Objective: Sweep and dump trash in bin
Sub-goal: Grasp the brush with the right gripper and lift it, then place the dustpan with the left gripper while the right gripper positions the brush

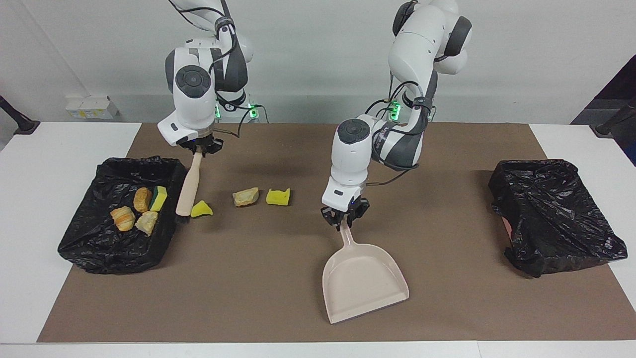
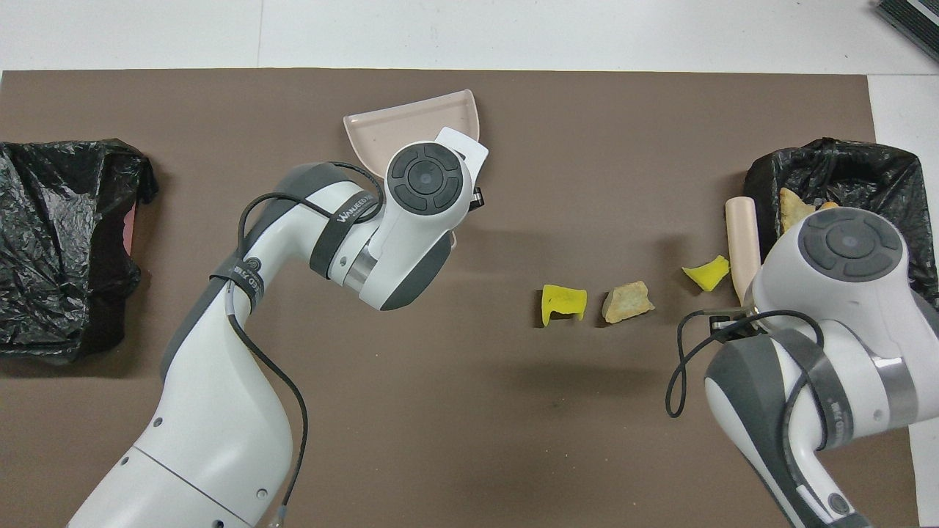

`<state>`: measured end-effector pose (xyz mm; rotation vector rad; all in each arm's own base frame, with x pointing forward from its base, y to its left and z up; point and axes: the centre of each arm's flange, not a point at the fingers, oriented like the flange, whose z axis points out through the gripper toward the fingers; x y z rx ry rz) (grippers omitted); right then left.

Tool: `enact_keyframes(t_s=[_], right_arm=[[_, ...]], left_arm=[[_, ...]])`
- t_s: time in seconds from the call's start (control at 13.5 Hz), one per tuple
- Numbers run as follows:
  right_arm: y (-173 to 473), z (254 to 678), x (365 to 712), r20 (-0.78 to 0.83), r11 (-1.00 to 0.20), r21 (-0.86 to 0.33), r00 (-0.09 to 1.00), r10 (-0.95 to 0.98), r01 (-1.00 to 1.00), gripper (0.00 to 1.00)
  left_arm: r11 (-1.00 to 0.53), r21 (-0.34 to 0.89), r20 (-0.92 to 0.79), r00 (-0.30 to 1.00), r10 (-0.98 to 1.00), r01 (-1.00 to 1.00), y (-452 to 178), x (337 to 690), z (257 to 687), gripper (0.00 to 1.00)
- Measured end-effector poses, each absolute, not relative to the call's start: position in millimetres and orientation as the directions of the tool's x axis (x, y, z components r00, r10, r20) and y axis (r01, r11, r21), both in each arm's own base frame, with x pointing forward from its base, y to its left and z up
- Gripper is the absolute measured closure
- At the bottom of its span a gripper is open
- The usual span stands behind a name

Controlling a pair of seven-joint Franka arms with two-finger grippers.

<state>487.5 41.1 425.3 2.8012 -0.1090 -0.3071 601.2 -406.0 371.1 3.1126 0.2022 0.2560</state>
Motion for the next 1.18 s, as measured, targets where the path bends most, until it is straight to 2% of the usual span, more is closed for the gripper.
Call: enact_keyframes(t_s=[0.3,0.59,0.74,0.96,1.18], right_arm=[[15,388,478,-0.193,-0.943,0.329,0.973,-0.123,-0.055,0.74],[16,365,472,-0.205,-0.941,0.337,0.973,-0.103,-0.028,0.74],[20,363,471,-0.209,-0.941,0.337,0.973,-0.093,-0.017,0.74],[50,361,468,-0.217,-0.951,0.310,0.975,-0.052,0.019,0.74],[89,360,460,-0.250,-0.979,0.196,0.968,-0.001,0.050,0.74]], left_arm=[[-0.986,-0.068,0.123,0.980,-0.159,-0.152,-362,606,420,0.67],[-0.922,-0.110,0.079,0.921,-0.380,-0.371,-319,581,466,0.67],[-0.851,-0.083,0.044,0.852,-0.522,-0.518,-297,554,486,0.67],[-0.673,-0.026,-0.042,0.674,-0.738,-0.739,-266,507,511,0.67],[-0.551,0.080,-0.133,0.539,-0.832,-0.831,-252,474,507,0.67]])
